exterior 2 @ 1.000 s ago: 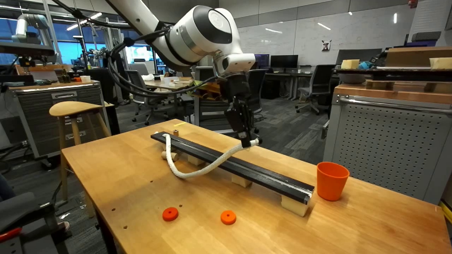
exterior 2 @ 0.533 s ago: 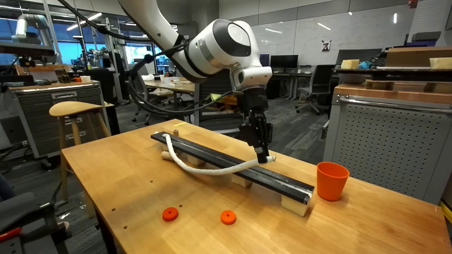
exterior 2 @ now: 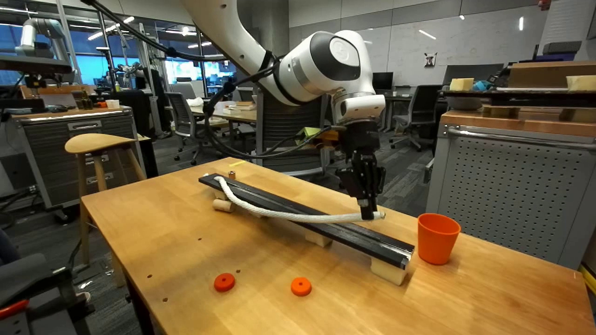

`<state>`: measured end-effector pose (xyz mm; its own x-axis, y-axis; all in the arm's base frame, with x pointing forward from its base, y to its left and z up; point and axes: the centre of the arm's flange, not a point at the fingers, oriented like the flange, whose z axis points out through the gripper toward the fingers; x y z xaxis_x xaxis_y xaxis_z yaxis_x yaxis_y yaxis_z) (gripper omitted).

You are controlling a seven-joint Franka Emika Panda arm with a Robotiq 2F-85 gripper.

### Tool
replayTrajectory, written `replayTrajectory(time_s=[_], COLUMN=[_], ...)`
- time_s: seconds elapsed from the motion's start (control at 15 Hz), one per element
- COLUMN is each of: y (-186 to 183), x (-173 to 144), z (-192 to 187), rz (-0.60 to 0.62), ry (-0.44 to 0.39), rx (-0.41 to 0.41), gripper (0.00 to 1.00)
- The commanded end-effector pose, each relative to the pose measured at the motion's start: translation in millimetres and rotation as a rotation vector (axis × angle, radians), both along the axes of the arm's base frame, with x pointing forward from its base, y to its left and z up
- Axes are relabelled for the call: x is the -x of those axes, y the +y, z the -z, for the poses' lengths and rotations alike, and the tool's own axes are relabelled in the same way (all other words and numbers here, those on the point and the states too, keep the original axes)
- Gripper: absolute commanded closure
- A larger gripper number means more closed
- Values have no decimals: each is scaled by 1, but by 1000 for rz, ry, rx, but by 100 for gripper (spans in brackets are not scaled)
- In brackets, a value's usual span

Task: Align the rope along the middle of the black object

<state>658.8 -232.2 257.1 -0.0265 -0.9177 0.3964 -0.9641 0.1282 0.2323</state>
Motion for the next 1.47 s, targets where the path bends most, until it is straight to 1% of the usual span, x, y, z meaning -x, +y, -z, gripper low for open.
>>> replayTrajectory(time_s=[0.0, 0.2, 0.47, 0.8, 1.13, 1.4], y=[-12, -14, -24, -39, -48, -46], x=[-30, -31, -30, -30, -30, -31], z=[-7, 2, 16, 18, 15, 25], rz=[89, 139, 251, 362, 412, 416], ry=[-40, -44, -60, -98, -130, -120], rx=[-14, -31, -17, 10, -1, -2], gripper=[97, 97, 97, 97, 97, 97])
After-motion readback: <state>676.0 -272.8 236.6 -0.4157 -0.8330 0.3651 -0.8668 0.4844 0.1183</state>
